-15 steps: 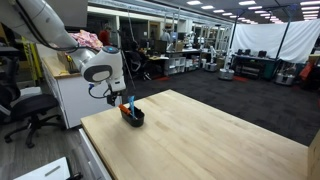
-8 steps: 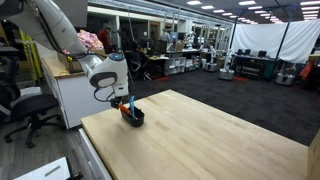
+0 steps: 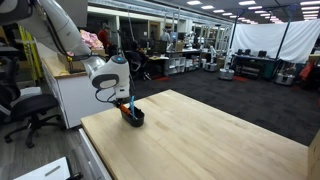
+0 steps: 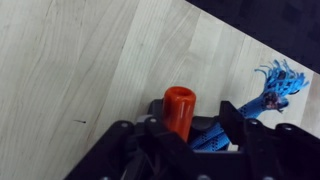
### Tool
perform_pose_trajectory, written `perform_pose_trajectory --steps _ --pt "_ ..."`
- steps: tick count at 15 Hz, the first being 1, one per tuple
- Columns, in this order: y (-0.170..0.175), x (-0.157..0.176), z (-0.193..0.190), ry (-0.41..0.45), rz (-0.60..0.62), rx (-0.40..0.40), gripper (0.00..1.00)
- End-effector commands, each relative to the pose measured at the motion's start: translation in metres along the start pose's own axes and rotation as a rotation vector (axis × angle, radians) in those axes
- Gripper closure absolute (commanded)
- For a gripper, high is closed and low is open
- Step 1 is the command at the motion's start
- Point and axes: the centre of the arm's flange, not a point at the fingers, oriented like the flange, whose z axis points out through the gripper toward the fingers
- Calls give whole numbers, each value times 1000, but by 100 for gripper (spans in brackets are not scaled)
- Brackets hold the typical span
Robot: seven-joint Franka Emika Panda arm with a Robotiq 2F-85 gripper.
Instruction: Take the screwdriver out of the black object
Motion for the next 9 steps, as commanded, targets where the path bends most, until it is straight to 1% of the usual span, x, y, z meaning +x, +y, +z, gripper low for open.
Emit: perform_pose_trajectory --steps 1,4,7,9 --pt "-5 5 13 -16 27 1 70" --pt "-3 8 17 -24 34 -7 90" --pt "-2 8 14 -31 41 2 92" --pt "-2 1 2 -31 31 22 92"
